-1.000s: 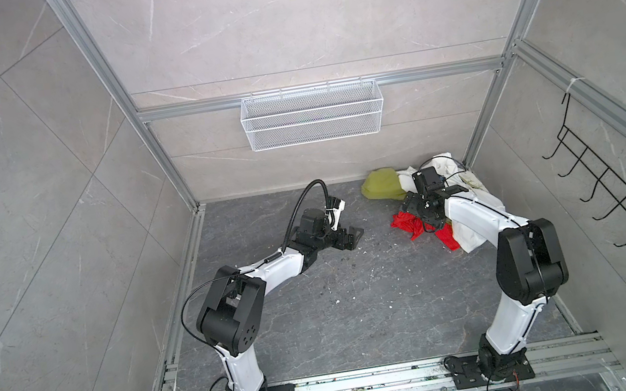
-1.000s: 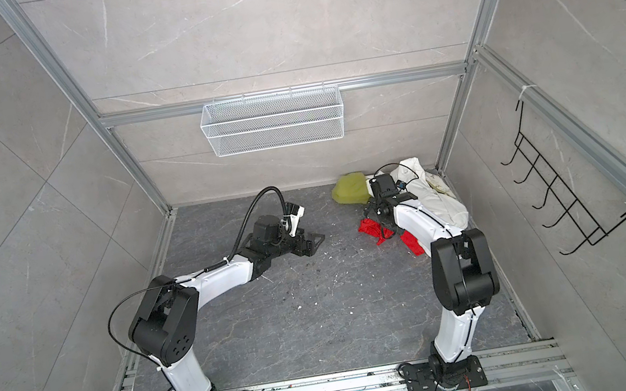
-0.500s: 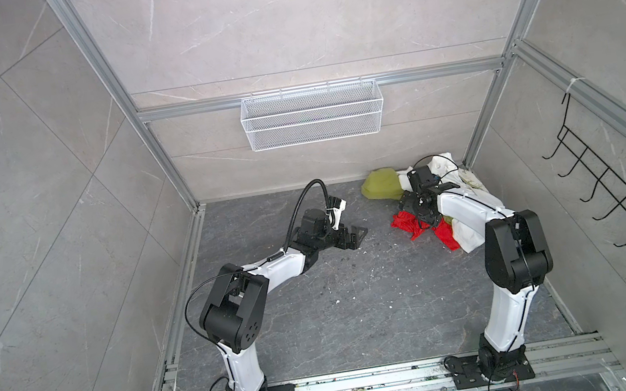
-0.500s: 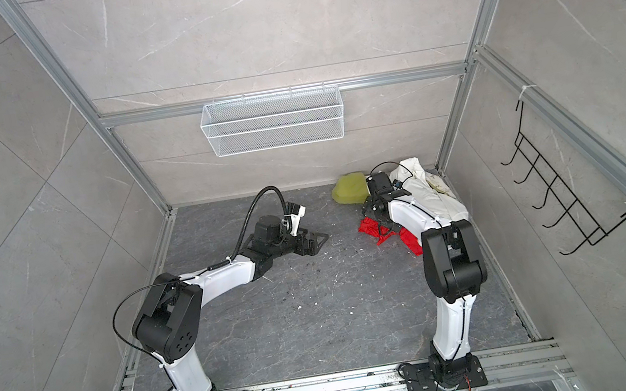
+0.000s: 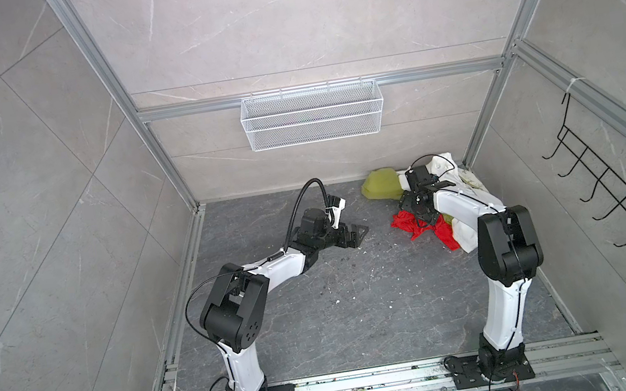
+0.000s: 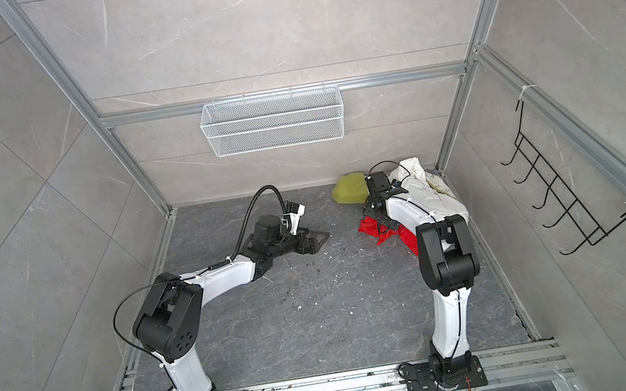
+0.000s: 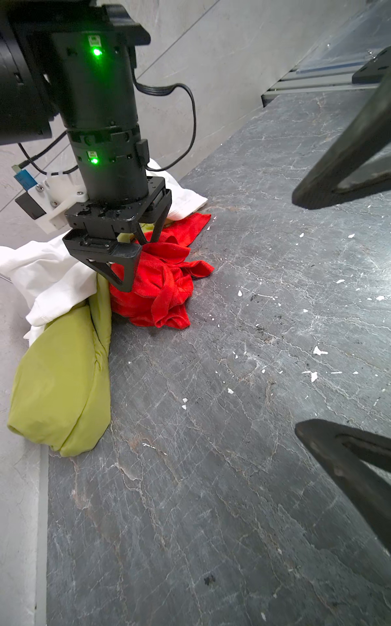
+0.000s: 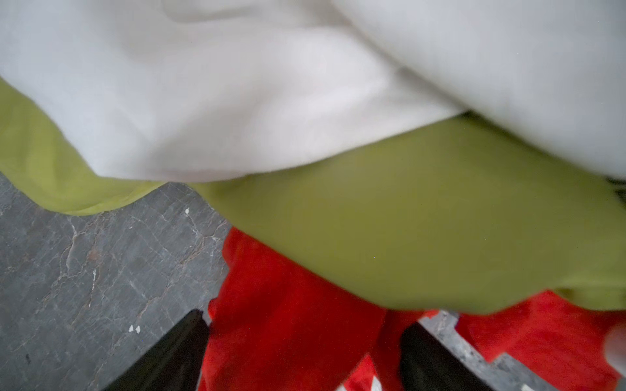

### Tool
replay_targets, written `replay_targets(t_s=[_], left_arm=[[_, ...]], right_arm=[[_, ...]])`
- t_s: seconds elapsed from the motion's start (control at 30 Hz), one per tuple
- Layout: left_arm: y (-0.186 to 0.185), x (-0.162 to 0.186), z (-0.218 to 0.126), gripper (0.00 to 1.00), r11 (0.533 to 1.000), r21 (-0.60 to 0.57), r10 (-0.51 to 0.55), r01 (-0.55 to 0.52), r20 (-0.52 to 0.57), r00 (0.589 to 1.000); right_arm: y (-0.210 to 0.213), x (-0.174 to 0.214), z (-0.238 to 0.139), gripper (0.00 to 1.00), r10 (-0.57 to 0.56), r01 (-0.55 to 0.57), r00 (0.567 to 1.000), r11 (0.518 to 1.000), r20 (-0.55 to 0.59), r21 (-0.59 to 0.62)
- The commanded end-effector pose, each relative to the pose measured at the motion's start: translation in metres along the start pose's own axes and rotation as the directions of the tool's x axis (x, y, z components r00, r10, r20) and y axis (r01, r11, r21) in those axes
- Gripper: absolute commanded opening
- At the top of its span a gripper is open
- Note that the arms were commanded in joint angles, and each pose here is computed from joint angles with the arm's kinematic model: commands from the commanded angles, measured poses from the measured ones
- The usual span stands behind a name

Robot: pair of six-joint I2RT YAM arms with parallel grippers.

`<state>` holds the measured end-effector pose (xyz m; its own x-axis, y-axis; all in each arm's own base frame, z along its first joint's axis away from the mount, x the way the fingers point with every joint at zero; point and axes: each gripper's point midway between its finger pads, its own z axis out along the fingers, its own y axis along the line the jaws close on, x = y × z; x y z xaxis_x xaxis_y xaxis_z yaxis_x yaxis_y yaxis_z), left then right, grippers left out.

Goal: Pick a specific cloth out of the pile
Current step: 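Close the right gripper on the red cloth beneath the green cloth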

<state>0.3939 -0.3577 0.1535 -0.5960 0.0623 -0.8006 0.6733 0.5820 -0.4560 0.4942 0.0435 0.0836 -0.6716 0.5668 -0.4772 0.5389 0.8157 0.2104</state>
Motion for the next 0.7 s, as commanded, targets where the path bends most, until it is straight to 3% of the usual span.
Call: replay_targets(t_s=[0.0, 0.67], left_arm=[[-0.0079, -0.0064, 0.0041, 1.0, 0.999, 0.046, -0.009, 0.008, 0.024, 1.0], [-0.0068, -0.0023, 0.0037, 1.0, 0.999, 0.045, -0.019, 0.018, 0.025, 1.0]], right_arm=[[-0.004, -0.0044, 0.0057, 0.87, -0.011, 0.011, 1.0, 0.999, 0.001, 0.03], [-0.0064, -0.0061, 0.0019, 0.54, 0.006, -0.007, 1.0, 1.0, 0.018, 0.017]])
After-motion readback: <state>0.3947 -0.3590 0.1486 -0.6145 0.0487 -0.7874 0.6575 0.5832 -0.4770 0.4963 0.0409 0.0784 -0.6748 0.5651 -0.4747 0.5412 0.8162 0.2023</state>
